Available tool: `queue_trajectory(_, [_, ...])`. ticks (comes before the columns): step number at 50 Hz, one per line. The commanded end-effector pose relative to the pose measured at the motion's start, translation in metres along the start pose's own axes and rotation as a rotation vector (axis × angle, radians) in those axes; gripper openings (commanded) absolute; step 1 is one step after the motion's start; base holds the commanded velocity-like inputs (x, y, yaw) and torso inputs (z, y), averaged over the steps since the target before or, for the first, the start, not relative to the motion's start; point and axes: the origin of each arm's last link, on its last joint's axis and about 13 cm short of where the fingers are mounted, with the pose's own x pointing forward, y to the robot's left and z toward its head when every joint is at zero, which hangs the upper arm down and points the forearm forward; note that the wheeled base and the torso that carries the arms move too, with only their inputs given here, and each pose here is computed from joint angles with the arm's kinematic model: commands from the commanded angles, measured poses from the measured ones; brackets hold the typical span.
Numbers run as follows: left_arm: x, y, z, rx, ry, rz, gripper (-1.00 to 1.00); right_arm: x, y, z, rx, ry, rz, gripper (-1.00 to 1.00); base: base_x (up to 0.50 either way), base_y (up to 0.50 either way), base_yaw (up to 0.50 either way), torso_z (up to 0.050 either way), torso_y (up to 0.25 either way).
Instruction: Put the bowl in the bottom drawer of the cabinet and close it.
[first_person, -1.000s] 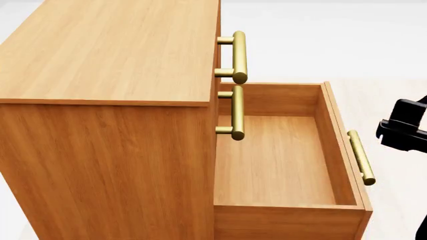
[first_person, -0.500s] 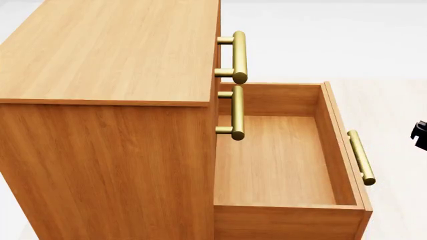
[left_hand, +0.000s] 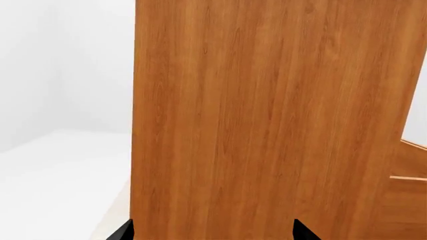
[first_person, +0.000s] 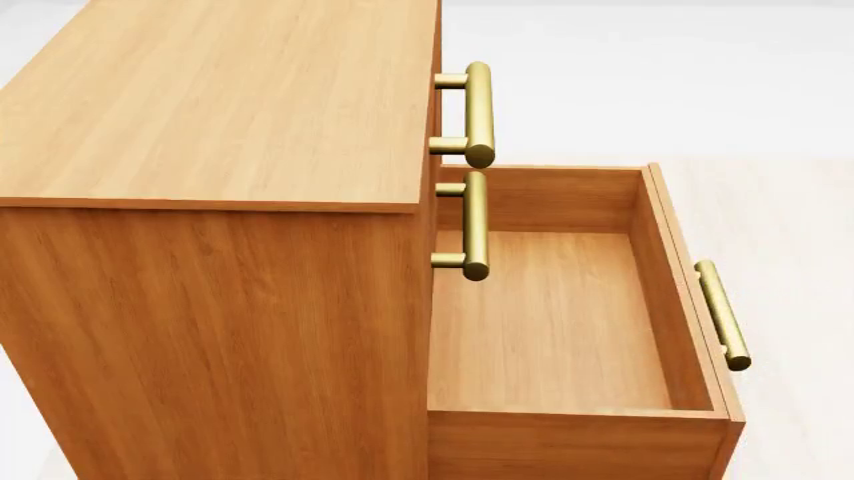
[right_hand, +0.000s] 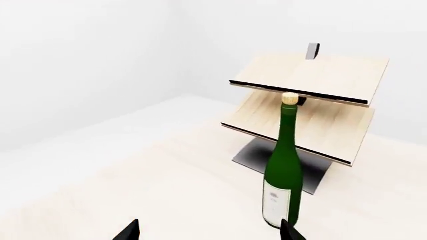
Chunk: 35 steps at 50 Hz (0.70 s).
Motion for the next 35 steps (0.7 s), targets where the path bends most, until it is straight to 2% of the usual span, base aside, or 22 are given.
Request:
queue_trajectory(1, [0.0, 0.0, 0.0, 0.0, -0.001, 0.001, 1.0, 0.005, -0.004, -0.006, -0.012, 0.029, -0.102, 1.0, 0.0, 0.0, 0.0, 0.0, 0.0])
queue_trajectory(12, [-0.001, 0.0, 0.001, 0.001, -0.001, 0.0, 1.0, 0.009, -0.012, -0.007, -0.073, -0.036, -0.25, 1.0, 0.0, 0.0, 0.0, 0.0, 0.0])
queue_trajectory(20, [-0.001, 0.0, 0.0, 0.002, -0.002, 0.0, 1.0, 0.011, -0.015, -0.01, -0.062, -0.016, -0.282, 1.0, 0.0, 0.0, 0.0, 0.0, 0.0])
queue_trajectory(25, [-0.001, 0.0, 0.0, 0.003, -0.002, 0.0, 1.0, 0.012, -0.017, -0.013, -0.06, 0.017, -0.301, 1.0, 0.0, 0.0, 0.0, 0.0, 0.0])
queue_trajectory(27, [-0.001, 0.0, 0.0, 0.004, -0.003, 0.0, 1.0, 0.012, -0.017, -0.018, -0.034, 0.102, -0.277, 1.0, 0.0, 0.0, 0.0, 0.0, 0.0])
queue_trajectory(30, [-0.001, -0.001, 0.0, 0.014, -0.005, -0.003, 1.0, 0.012, -0.017, -0.021, -0.04, 0.11, -0.27, 1.0, 0.0, 0.0, 0.0, 0.0, 0.0])
queue_trajectory(35, [-0.001, 0.0, 0.0, 0.012, -0.003, -0.002, 1.0, 0.013, -0.016, -0.023, 0.0, 0.166, -0.25, 1.0, 0.0, 0.0, 0.0, 0.0, 0.0])
